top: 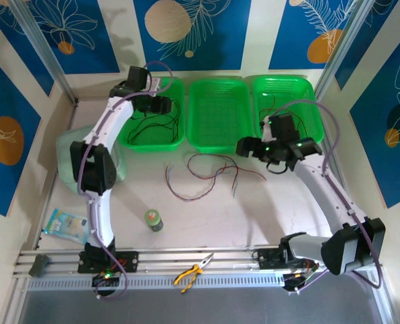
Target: Untangle the cables
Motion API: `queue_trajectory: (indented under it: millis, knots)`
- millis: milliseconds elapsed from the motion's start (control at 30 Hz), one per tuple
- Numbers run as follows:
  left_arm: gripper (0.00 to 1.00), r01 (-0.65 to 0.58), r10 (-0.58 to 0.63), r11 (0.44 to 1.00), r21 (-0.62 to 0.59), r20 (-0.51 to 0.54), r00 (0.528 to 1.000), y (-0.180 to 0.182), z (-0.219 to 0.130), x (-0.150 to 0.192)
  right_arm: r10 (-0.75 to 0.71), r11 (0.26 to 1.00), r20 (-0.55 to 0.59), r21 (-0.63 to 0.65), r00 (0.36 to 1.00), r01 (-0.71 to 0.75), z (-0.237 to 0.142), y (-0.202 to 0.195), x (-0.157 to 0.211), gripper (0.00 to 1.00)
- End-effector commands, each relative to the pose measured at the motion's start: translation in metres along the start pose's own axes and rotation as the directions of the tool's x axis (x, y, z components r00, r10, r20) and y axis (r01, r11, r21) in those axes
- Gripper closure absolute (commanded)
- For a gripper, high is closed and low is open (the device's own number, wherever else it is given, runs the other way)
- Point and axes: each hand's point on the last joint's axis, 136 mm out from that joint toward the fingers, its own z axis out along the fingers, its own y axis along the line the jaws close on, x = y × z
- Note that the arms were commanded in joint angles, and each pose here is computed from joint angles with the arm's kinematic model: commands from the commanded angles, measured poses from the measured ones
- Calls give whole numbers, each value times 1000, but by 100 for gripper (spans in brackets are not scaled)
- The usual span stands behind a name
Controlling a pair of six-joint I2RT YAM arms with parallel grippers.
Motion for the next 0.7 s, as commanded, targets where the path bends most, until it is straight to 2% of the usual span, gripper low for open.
queue_trajectory:
  millis: [0,100,167,333,500,667]
  knots:
    - [31,-25,25,999,-31,22,999,2,-29,3,-105,994,-25,10,994,105,14,21,26,11]
    - [31,-13,14,1000,-22,33,999,-4,-55,12,-252,968,-62,-2,966,252,38,52,56,16]
    - [31,9,-8,1000,-15,24,1000,-4,-67,25,-368,930,-95,-35,925,367,56,74,78,22]
    - [31,72,-72,997,5,12,997,-6,-94,66,-665,747,-187,-174,723,642,104,122,135,35]
    - [31,130,-130,991,7,-25,991,-1,-113,104,-774,633,-239,-279,586,722,136,141,167,44]
    - [31,202,-201,979,19,-35,979,7,-128,129,-823,568,-255,-326,508,756,155,149,183,48]
